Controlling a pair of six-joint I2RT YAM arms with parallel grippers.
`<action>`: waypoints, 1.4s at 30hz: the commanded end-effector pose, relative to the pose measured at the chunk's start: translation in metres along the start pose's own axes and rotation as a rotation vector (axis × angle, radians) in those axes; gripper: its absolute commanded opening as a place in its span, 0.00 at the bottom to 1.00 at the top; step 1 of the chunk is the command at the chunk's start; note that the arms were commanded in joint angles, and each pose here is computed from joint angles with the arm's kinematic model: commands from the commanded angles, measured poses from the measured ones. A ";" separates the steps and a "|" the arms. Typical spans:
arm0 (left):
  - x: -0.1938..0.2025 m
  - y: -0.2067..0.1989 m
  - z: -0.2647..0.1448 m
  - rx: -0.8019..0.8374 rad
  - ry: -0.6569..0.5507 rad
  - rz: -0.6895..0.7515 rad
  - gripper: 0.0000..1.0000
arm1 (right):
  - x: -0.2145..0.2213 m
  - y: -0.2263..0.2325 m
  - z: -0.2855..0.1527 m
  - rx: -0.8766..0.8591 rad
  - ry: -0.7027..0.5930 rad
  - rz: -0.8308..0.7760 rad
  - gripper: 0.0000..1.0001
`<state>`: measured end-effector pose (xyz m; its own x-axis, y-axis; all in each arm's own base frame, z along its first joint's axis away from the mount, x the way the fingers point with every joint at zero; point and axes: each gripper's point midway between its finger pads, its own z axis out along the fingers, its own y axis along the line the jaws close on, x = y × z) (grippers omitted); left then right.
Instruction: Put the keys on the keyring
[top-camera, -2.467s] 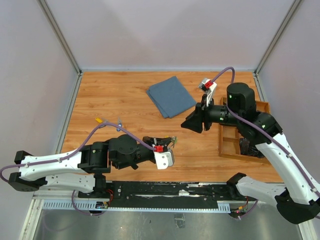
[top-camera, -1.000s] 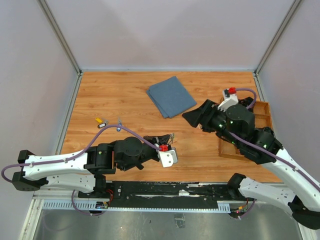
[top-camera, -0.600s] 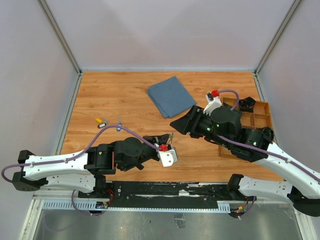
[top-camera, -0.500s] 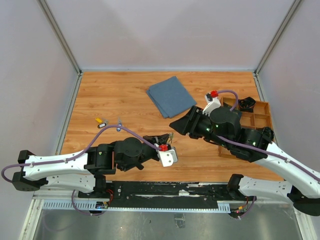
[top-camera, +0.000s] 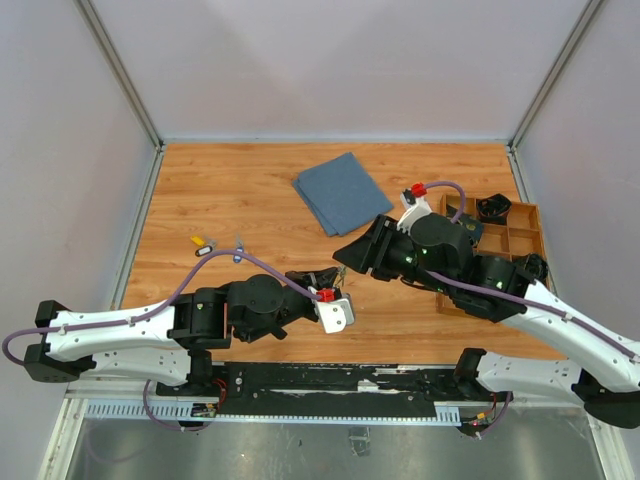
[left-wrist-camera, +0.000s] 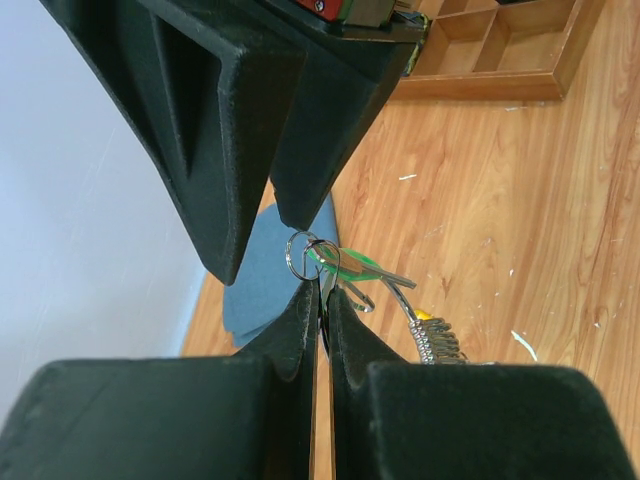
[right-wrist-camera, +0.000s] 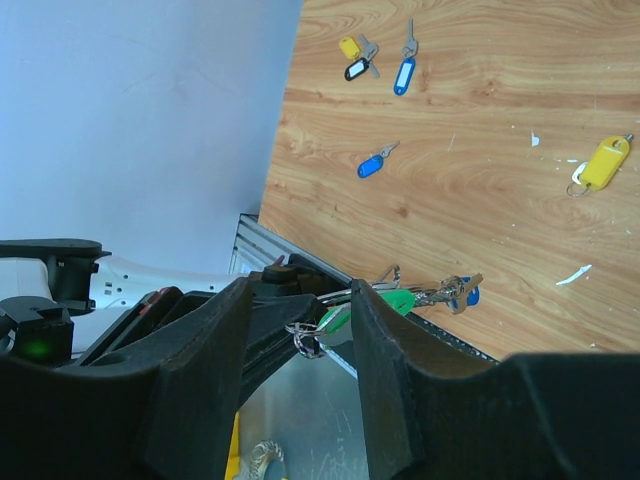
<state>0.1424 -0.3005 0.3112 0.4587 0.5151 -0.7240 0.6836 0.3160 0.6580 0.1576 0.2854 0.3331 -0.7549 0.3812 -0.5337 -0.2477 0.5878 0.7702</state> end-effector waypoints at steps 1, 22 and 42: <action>-0.008 0.013 -0.003 -0.049 -0.036 -0.019 0.01 | 0.007 0.010 -0.002 -0.031 0.027 0.018 0.44; -0.005 0.014 -0.002 -0.051 -0.020 -0.006 0.01 | 0.014 0.004 -0.005 -0.015 0.057 0.015 0.38; -0.003 0.014 -0.001 -0.055 -0.014 -0.001 0.01 | 0.017 0.004 -0.005 -0.016 0.077 0.007 0.36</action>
<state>0.1464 -0.2979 0.3119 0.4634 0.5295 -0.7106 0.6681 0.3181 0.6727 0.1503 0.2889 0.3279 -0.7855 0.3503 -0.5102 -0.2434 0.5831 0.7751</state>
